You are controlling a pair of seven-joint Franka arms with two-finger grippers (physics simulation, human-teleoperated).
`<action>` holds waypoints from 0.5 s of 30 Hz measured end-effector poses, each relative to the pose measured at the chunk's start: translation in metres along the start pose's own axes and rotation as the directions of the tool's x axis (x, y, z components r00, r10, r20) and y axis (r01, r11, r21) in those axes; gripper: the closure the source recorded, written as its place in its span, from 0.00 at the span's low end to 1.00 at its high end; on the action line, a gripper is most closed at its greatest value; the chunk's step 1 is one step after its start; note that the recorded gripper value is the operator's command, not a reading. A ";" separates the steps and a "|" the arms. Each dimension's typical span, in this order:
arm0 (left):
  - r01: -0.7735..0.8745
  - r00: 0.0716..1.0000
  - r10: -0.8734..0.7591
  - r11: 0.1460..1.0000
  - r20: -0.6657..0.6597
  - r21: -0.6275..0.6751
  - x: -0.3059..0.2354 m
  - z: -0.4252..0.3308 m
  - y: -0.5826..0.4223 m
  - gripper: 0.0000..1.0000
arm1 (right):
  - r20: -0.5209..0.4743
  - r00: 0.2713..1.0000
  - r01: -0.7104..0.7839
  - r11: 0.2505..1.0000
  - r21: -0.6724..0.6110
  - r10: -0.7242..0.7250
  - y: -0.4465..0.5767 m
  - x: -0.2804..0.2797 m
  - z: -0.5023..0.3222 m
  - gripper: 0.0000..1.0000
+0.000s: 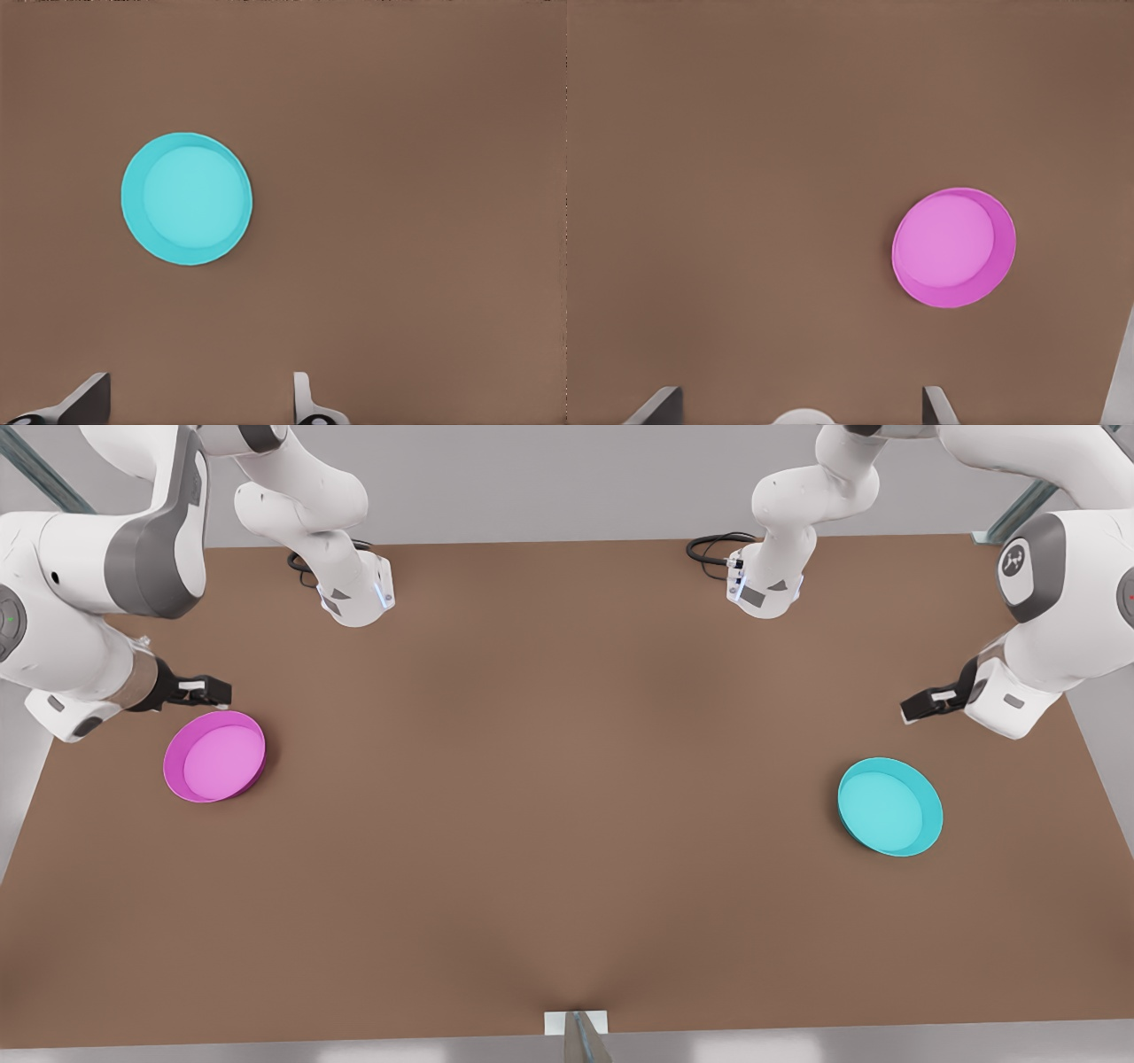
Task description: Flip the blue plate over with the left arm, and stack the pink plate on top of the blue plate with the right arm
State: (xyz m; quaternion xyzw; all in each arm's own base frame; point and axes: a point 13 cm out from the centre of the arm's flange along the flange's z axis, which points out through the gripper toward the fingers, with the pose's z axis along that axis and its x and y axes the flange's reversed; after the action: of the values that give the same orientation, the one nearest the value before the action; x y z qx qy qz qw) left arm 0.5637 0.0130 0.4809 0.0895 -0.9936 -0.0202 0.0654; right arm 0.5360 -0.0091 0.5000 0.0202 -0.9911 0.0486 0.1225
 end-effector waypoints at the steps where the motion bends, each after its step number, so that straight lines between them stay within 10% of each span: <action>1: 0.002 1.000 -0.002 1.000 0.003 0.002 -0.001 0.000 -0.002 0.00 | 0.001 1.000 0.001 1.000 0.000 -0.001 0.000 -0.001 0.000 0.00; 9: 0.380 0.910 -0.337 0.911 -0.242 0.160 -0.037 0.230 0.172 0.00 | -0.003 1.000 0.005 1.000 0.003 -0.005 0.000 -0.008 0.007 0.00; 15: 0.374 0.926 -0.334 0.877 -0.176 0.302 -0.053 0.330 0.238 0.00 | -0.007 1.000 0.007 1.000 0.001 -0.007 0.000 -0.010 0.009 0.00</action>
State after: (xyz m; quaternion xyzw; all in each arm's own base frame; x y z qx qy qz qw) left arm 0.5292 0.2655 0.1600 0.2806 -0.9439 0.1403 0.1033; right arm 0.5431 -0.0097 0.4891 0.0234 -0.9905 0.0488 0.1261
